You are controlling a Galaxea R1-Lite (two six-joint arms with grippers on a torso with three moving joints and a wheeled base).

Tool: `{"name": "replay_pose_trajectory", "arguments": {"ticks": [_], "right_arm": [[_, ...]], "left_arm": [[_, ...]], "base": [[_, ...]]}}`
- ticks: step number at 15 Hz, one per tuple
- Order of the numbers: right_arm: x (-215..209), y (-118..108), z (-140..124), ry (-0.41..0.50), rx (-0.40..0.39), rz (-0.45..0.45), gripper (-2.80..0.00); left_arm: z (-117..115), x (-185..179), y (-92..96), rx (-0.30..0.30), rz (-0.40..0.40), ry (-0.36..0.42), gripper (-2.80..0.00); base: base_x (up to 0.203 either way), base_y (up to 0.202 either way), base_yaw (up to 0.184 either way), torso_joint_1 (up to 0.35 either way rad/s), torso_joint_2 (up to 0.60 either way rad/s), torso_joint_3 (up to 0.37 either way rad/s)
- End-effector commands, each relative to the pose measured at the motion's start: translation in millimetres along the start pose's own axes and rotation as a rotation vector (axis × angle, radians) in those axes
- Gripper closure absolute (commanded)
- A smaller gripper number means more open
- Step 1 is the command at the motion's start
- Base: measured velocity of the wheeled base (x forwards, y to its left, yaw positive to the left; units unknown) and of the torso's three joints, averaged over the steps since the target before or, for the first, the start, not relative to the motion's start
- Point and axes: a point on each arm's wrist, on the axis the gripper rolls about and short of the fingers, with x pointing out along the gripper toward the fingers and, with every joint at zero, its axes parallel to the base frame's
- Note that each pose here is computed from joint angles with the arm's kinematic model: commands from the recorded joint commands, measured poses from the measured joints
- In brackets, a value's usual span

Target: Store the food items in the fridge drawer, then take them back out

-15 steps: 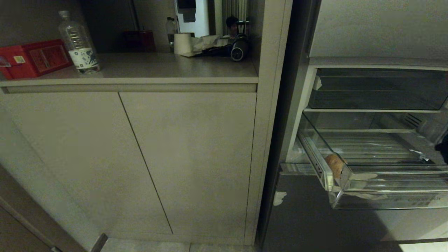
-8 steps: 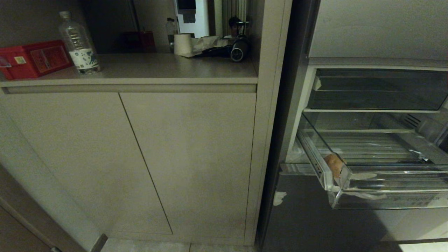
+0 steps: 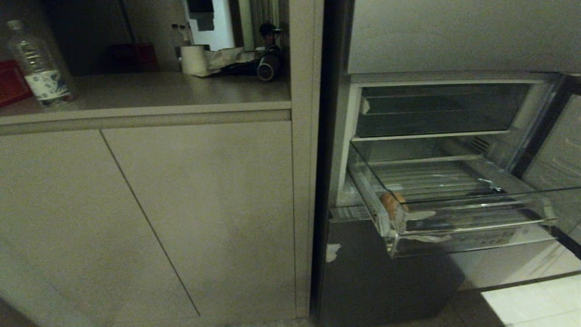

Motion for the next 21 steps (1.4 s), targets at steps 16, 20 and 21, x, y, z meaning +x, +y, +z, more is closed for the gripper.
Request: {"name": "replay_pose_trajectory", "arguments": {"ticks": [16,20,21], "right_arm": [[8.0,1.7,-11.4,-0.051,-0.01,-0.008,0.0],[21.2,-7.1,-5.4,-0.069,0.015,-0.079,0.0],[29.1,-12.5,-2.4,-0.06,0.028,-0.108,0.0]], "left_arm": [[0.1,0.1,0.0,0.0,0.001,0.001,0.0],[0.1,0.1,0.0,-0.001,0.001,0.001,0.0],[0.1,0.1,0.0,0.0,-0.001,0.001,0.0]], "base": [[0.0,0.007,-0.175,0.001,0.0,0.002],[-0.001,0.001,-0.05,0.0,0.0,0.0],[0.0,0.0,0.0,0.0,0.0,0.0]]}}
